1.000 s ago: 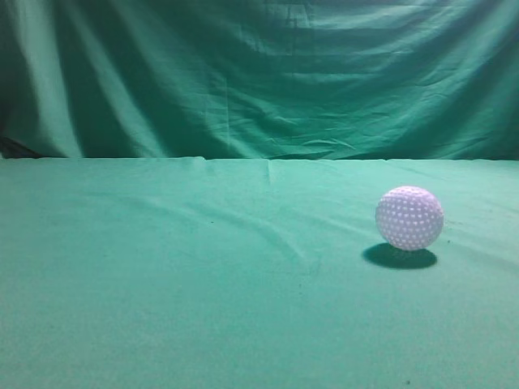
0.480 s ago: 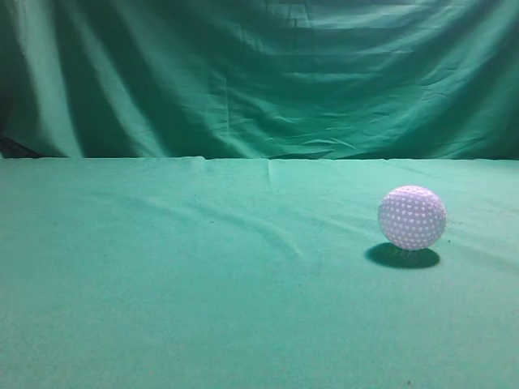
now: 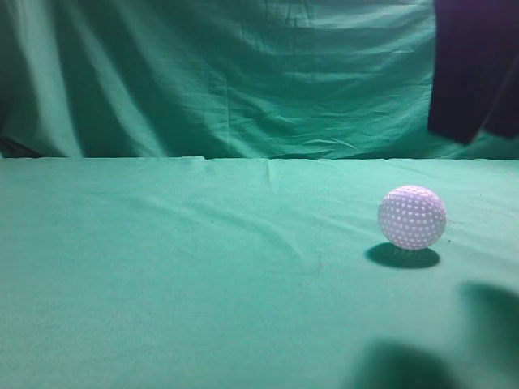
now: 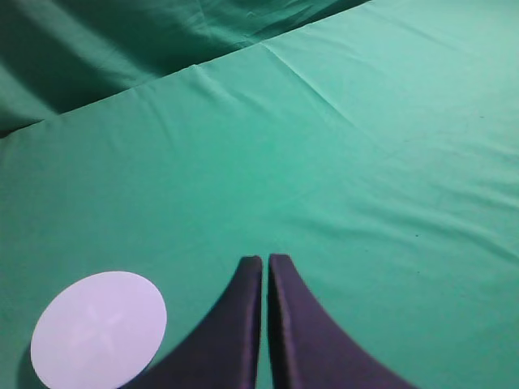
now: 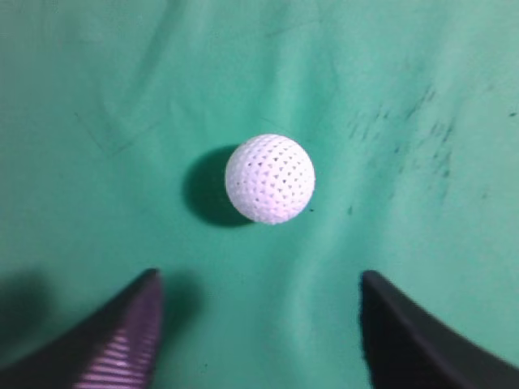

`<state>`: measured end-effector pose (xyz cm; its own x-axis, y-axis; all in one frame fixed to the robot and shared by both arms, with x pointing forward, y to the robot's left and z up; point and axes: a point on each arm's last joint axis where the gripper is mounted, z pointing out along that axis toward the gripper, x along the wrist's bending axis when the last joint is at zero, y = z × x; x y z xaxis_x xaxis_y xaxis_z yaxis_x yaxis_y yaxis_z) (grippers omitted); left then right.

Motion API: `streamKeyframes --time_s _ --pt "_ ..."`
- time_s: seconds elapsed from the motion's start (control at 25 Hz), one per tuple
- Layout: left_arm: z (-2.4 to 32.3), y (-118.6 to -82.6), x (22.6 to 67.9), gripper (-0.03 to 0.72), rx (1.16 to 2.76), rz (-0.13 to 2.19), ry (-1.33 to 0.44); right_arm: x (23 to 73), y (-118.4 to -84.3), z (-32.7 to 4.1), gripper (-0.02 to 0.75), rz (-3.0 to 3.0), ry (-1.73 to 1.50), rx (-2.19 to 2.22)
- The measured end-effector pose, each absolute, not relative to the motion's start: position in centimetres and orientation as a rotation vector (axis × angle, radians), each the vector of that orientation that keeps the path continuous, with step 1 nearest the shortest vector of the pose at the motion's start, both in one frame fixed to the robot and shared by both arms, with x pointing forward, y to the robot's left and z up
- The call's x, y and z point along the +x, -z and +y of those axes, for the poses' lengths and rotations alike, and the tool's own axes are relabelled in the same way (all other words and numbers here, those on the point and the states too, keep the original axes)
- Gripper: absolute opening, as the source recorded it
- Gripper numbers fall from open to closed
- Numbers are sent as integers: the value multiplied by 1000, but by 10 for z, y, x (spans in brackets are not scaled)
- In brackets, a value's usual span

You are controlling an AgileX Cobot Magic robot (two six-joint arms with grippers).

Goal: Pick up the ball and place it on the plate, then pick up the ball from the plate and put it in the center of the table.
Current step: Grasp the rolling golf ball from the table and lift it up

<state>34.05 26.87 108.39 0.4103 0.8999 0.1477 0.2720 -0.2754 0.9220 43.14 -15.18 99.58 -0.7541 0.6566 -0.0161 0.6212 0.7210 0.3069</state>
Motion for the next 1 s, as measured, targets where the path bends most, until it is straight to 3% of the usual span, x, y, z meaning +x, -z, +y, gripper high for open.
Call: streamKeyframes --time_s 0.08,0.2,0.24,0.84,1.0 --pt "269 -1084 340 0 1775 1018 -884 435 -986 -148 554 2826 -394 1062" --pt "269 -1084 340 0 1775 1018 -884 444 -976 -139 543 2855 -367 1103" --pt "269 -1084 340 0 1776 1017 -885 448 -974 -135 583 2860 -362 1109" --pt "269 -1062 341 0 1804 1062 -848 481 -939 -111 569 2900 -241 1198" --pt "269 -1062 341 0 1804 1062 -848 483 -935 -110 378 2902 -232 1203"
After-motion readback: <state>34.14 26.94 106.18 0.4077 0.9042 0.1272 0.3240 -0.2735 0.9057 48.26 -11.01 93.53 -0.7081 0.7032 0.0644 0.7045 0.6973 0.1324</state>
